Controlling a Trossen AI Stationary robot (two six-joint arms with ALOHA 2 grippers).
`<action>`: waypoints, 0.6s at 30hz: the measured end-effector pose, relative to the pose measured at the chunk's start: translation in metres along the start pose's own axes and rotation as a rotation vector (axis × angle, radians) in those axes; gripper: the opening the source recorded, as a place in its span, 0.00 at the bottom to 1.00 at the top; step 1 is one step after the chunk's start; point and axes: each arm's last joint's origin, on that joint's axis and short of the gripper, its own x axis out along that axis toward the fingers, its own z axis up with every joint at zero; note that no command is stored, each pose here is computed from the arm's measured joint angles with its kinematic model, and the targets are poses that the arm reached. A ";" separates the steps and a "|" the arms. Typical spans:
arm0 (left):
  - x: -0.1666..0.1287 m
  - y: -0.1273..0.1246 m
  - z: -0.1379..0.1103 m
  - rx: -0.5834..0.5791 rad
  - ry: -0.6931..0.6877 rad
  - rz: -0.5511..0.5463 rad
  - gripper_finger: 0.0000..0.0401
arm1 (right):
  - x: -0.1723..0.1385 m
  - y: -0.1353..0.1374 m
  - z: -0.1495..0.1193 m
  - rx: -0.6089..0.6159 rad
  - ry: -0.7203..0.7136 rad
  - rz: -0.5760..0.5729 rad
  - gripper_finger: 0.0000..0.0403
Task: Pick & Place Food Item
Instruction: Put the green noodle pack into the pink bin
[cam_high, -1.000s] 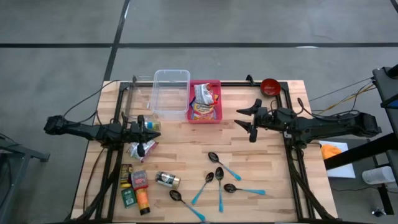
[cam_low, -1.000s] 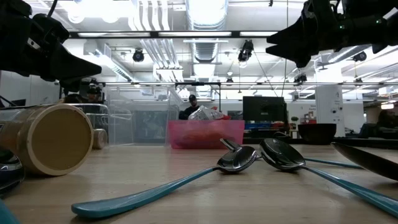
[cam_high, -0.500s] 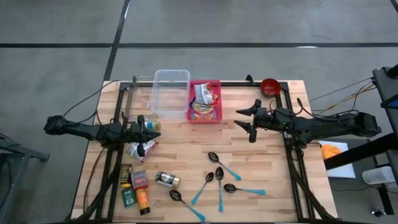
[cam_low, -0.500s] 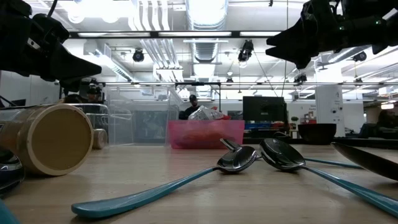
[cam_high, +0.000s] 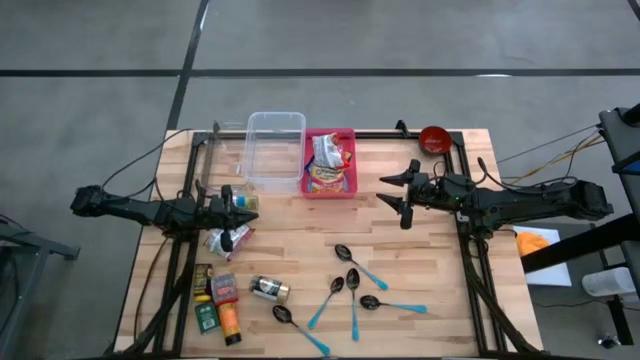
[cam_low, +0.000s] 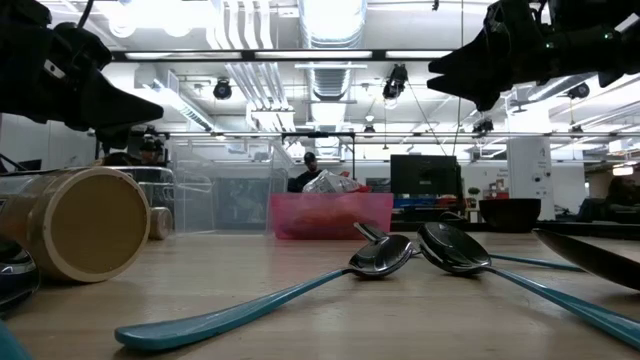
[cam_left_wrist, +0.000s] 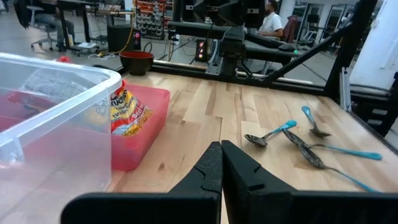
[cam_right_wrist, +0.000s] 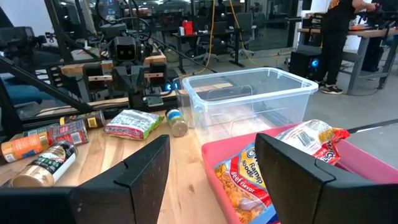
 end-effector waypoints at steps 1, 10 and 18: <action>0.000 0.000 0.000 -0.031 -0.001 0.000 0.00 | 0.000 0.000 0.000 0.000 0.000 0.000 0.58; -0.002 -0.001 0.013 -0.136 0.001 0.006 0.00 | 0.000 0.000 0.000 -0.005 0.000 0.000 0.58; 0.001 -0.008 0.063 -0.181 0.175 0.142 0.00 | 0.000 0.000 0.000 0.000 0.000 -0.001 0.58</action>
